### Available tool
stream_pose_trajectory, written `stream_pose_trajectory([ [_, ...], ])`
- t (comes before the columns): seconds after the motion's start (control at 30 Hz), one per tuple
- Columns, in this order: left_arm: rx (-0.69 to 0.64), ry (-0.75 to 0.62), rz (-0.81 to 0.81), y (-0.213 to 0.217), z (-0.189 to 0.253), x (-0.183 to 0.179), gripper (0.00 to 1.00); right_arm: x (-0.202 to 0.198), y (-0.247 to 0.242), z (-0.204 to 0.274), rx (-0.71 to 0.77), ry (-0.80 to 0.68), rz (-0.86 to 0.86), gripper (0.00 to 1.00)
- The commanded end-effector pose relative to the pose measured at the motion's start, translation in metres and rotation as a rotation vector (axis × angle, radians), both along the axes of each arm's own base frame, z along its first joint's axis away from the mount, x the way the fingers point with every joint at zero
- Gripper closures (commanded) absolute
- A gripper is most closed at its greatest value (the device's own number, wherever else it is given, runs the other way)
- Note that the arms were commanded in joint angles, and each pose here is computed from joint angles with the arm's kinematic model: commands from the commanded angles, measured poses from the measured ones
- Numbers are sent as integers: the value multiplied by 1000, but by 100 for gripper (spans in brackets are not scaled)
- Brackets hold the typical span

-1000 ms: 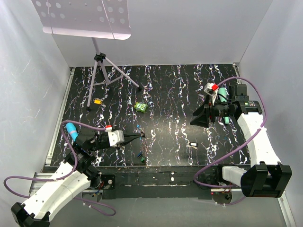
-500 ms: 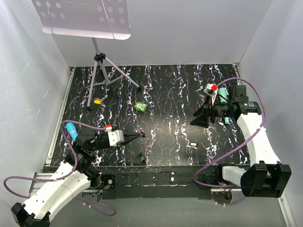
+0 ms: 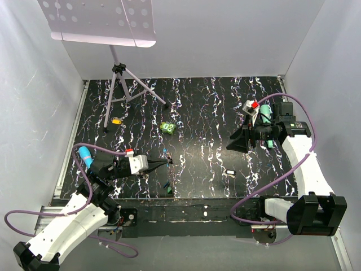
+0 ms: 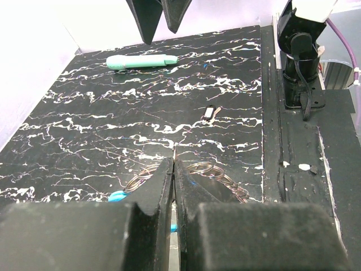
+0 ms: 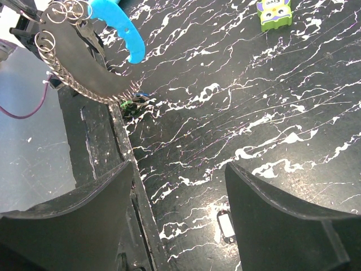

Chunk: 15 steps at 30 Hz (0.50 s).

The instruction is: Put the keys on the keyring

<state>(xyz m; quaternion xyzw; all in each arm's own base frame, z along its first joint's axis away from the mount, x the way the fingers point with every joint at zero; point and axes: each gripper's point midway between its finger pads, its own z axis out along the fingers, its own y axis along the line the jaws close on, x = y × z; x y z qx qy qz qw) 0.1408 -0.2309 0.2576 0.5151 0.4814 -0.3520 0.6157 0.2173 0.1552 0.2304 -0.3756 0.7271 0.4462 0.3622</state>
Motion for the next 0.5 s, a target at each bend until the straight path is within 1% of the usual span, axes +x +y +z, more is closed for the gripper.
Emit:
stream_pose_trajectory([
  [0.0,-28,-46,1,1,16,0,100,1,0,4,6,-25,-2,26],
  [0.47,-29,-52,3,1,18,1,100,-1,0,3,-3,-35,16,26],
])
